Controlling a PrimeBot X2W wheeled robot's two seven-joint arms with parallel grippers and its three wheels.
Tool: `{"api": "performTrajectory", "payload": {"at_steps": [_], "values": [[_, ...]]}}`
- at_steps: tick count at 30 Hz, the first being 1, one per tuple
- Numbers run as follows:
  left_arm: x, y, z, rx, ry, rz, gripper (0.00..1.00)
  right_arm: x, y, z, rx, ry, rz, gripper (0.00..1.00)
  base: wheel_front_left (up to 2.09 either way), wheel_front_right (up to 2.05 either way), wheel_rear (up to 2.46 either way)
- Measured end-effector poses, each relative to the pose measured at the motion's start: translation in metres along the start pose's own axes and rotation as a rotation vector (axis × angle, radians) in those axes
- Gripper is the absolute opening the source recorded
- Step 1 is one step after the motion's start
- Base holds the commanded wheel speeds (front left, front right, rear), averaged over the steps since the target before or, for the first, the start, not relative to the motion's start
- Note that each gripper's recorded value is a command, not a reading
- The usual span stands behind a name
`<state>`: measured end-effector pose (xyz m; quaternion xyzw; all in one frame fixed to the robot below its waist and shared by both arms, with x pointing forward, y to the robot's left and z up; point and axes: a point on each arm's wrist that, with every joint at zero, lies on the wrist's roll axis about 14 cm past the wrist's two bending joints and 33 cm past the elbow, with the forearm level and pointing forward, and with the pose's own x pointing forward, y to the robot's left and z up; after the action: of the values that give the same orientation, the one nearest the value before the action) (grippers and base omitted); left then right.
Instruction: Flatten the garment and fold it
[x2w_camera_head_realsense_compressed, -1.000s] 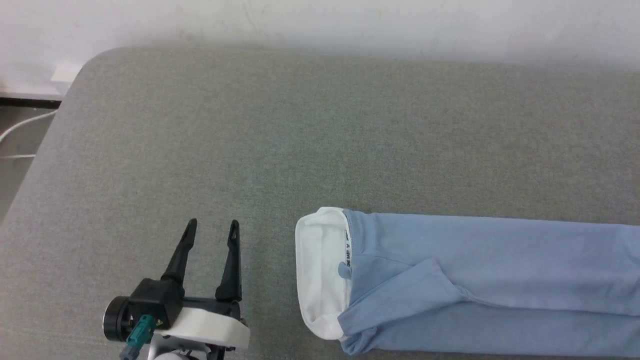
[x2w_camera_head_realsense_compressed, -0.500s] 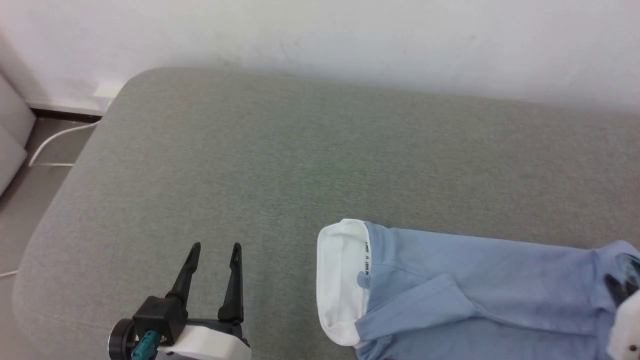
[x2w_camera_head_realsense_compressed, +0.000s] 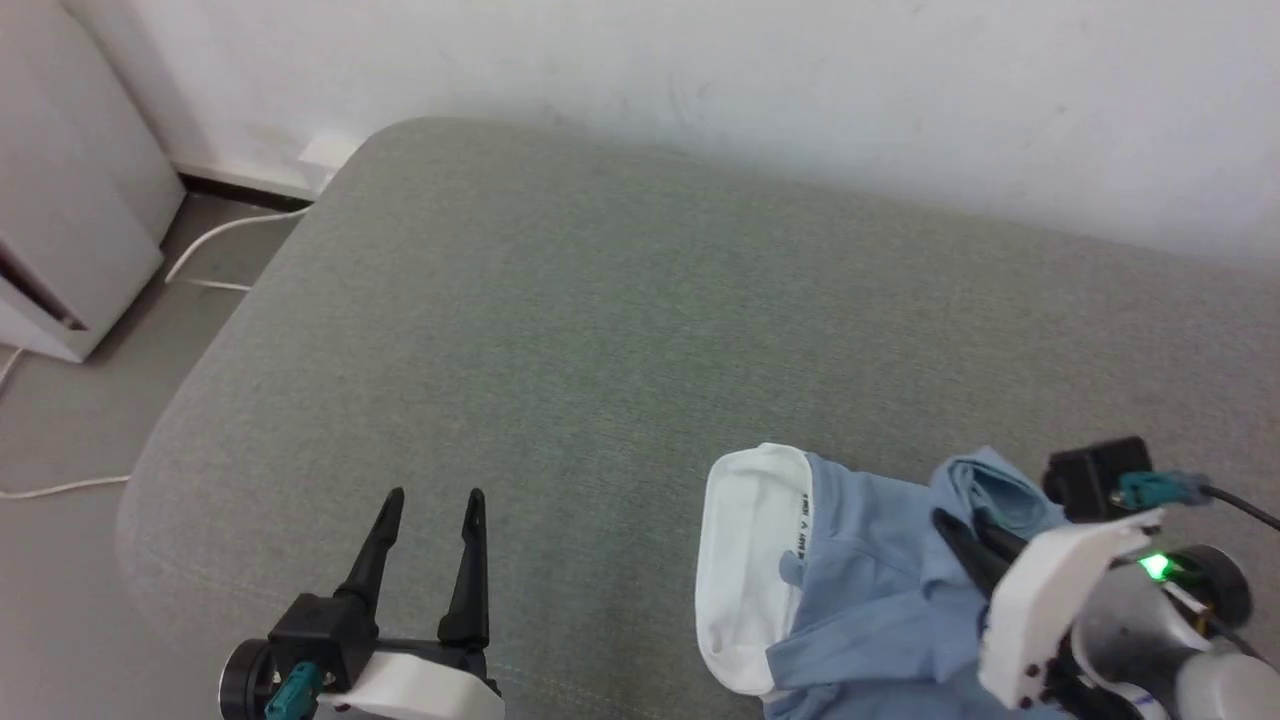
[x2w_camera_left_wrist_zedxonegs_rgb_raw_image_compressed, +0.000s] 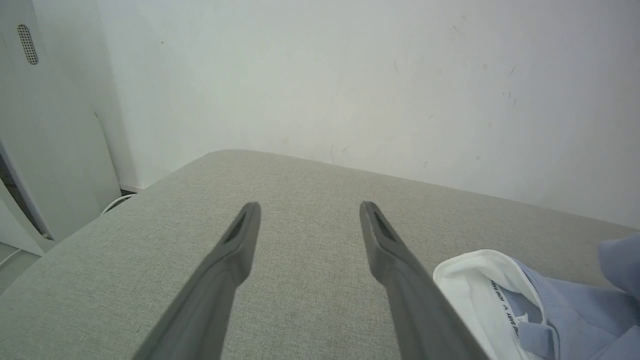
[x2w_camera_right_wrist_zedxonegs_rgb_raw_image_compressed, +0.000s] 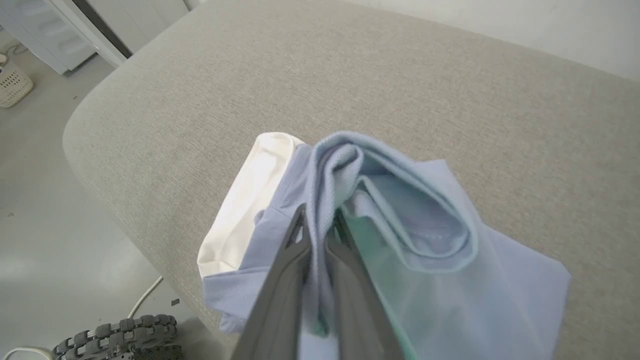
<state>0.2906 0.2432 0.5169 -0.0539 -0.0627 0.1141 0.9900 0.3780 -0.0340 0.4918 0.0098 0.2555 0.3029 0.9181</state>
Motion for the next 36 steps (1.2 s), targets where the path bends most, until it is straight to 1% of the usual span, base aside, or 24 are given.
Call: {"api": "performTrajectory", "payload": {"at_steps": [8,11,14,15,16,21,24,28,31,36], "values": [[-0.009,0.014,-0.001,0.010,0.009,0.050,1.00,0.041,0.041,-0.005,-0.002,0.039,0.124,0.00,0.00,0.00,0.00],[-0.012,0.018,-0.003,0.007,0.018,0.066,1.00,0.054,0.050,-0.014,-0.016,0.075,0.150,0.00,0.00,0.00,0.00],[-0.013,0.019,-0.008,0.006,0.036,0.077,1.00,0.067,0.052,-0.028,-0.046,0.119,0.154,0.00,0.00,0.00,0.00],[-0.013,0.019,-0.009,0.005,0.041,0.081,1.00,0.071,0.052,-0.032,-0.066,0.128,0.152,0.67,0.00,0.00,0.00],[-0.014,0.020,-0.010,0.007,0.046,0.083,1.00,0.075,0.054,-0.035,-0.084,0.134,0.159,1.00,0.00,0.00,0.00],[-0.014,0.022,-0.016,0.008,0.067,0.093,1.00,0.083,0.090,-0.039,-0.085,0.132,0.269,1.00,0.00,0.00,0.00],[-0.012,0.018,-0.017,0.005,0.069,0.080,1.00,0.083,0.097,-0.034,-0.115,0.103,0.299,1.00,0.00,0.00,0.00],[-0.008,0.012,-0.014,0.002,0.054,0.057,1.00,0.081,0.078,-0.011,-0.165,0.014,0.259,1.00,0.00,0.00,0.00],[-0.004,0.006,-0.008,-0.001,0.031,0.034,1.00,0.075,0.059,0.010,-0.223,-0.069,0.214,1.00,0.00,0.00,0.00],[0.005,-0.007,0.004,-0.003,-0.012,-0.016,1.00,0.055,0.011,0.054,-0.349,-0.240,0.081,1.00,0.00,0.00,0.00]]}}
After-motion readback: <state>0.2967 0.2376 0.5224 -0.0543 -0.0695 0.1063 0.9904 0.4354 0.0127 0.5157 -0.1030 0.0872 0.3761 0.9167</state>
